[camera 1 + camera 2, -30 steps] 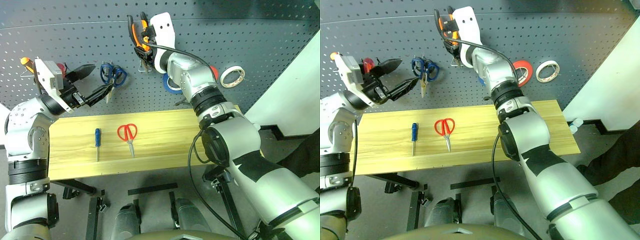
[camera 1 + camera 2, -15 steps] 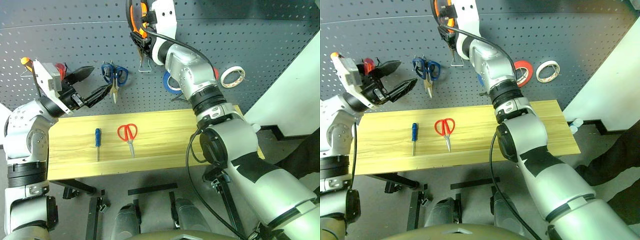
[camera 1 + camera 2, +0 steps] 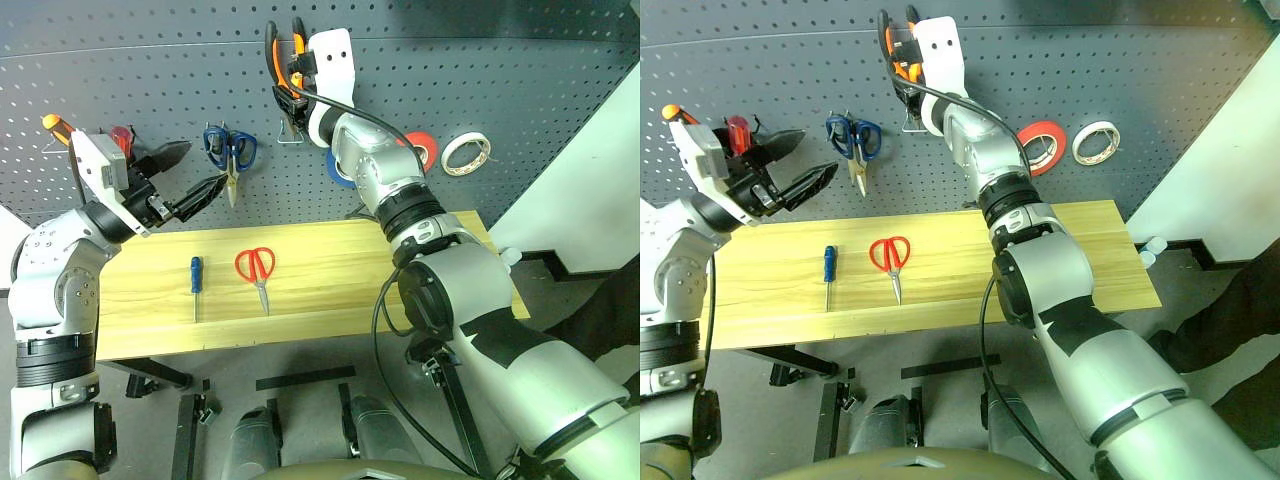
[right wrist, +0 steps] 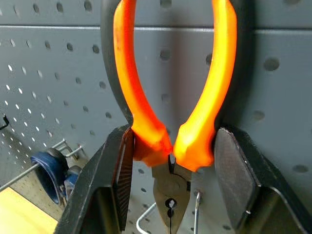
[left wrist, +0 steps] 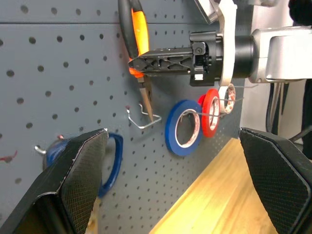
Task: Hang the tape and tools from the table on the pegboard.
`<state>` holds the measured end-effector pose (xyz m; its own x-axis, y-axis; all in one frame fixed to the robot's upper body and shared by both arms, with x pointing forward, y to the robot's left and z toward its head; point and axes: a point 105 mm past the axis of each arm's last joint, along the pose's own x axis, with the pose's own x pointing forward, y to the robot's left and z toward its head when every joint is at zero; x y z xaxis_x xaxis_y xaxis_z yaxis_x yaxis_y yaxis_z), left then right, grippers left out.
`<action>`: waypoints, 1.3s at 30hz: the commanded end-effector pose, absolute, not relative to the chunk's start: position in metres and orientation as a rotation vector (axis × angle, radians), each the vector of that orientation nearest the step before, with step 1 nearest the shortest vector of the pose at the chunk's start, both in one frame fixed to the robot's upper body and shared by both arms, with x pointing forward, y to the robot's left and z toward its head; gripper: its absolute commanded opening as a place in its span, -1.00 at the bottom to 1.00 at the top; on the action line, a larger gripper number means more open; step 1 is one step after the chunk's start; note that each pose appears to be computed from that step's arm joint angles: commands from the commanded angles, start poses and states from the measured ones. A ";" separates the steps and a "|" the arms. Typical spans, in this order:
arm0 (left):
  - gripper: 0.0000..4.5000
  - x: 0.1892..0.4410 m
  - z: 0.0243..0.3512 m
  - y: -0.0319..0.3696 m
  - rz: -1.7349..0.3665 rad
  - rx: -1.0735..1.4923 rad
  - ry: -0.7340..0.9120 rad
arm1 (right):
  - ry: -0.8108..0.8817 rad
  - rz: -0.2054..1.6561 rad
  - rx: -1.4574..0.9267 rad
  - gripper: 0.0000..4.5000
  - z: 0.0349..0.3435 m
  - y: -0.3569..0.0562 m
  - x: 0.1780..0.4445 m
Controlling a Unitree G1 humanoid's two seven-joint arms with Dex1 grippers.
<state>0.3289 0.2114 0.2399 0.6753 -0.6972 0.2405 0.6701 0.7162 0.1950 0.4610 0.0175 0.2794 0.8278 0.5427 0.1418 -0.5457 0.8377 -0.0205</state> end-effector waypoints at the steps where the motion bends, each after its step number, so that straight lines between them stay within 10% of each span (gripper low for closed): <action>1: 1.00 0.324 0.252 0.211 -0.766 0.108 -0.353 | -0.190 0.580 0.025 -0.07 0.297 0.020 0.459; 3: 1.00 0.324 0.251 0.210 -0.765 0.108 -0.349 | -0.165 0.576 0.023 -0.07 0.289 0.021 0.460; 11: 1.00 0.324 0.247 0.207 -0.774 0.105 -0.337 | -0.150 0.580 0.045 0.99 0.289 0.019 0.460; 24: 1.00 0.321 0.233 0.210 -0.739 0.095 -0.281 | -0.260 0.775 -0.014 0.99 0.338 -0.024 0.413; 39: 1.00 0.333 0.177 0.178 -0.477 0.110 -0.002 | 0.051 1.312 -0.061 0.99 0.238 -0.097 0.318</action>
